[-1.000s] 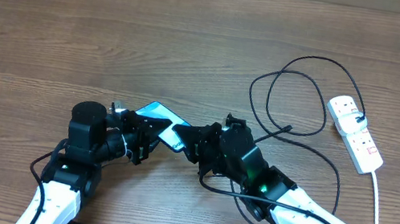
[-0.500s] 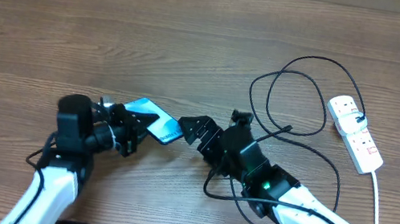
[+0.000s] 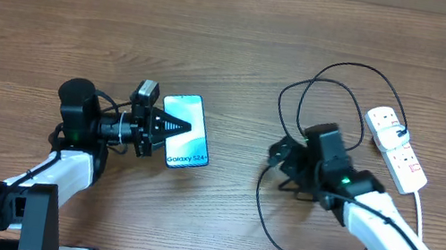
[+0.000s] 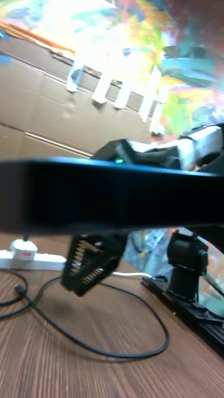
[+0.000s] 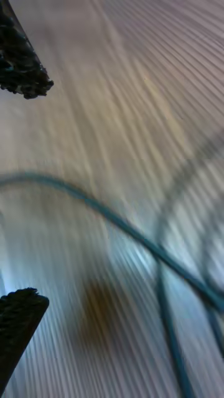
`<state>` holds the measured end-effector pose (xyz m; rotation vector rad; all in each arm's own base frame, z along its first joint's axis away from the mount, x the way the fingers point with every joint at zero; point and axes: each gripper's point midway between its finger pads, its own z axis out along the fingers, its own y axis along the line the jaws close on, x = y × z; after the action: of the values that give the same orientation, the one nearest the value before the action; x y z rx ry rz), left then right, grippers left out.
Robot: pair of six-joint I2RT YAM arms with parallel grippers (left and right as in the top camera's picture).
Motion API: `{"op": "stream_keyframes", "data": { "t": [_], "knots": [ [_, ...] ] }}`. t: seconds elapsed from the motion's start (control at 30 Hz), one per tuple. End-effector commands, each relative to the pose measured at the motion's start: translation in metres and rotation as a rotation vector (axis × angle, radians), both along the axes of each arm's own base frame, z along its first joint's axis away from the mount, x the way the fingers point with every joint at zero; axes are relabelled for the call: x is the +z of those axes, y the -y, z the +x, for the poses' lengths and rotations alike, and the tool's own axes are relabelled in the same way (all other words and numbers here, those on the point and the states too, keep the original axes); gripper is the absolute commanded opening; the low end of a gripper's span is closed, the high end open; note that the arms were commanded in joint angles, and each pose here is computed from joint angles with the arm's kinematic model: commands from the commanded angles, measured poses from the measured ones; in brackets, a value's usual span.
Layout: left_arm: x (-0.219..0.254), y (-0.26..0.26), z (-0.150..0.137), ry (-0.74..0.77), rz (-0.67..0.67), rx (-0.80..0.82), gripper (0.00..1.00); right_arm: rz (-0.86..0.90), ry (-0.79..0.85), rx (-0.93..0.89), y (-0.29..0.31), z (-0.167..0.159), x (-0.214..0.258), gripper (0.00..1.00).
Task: Plug charger to phone and switch on socket
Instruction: 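Move the right gripper to the black cable and grasp it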
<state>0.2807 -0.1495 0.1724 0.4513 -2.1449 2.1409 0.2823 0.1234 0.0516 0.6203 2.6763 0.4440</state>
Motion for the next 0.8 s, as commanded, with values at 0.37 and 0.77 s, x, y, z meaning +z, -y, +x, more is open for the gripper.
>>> {"op": "stream_keyframes", "data": {
  "t": [0.37,0.77],
  "knots": [
    [0.01,0.0,0.01,0.051,0.007,0.005,0.04,-0.139,-0.033,-0.032,0.01,0.033,-0.048,0.49],
    [0.009,-0.001,0.014,0.05,0.014,0.033,0.04,-0.22,-0.067,0.205,-0.009,0.011,-0.049,0.08]
  ]
}}
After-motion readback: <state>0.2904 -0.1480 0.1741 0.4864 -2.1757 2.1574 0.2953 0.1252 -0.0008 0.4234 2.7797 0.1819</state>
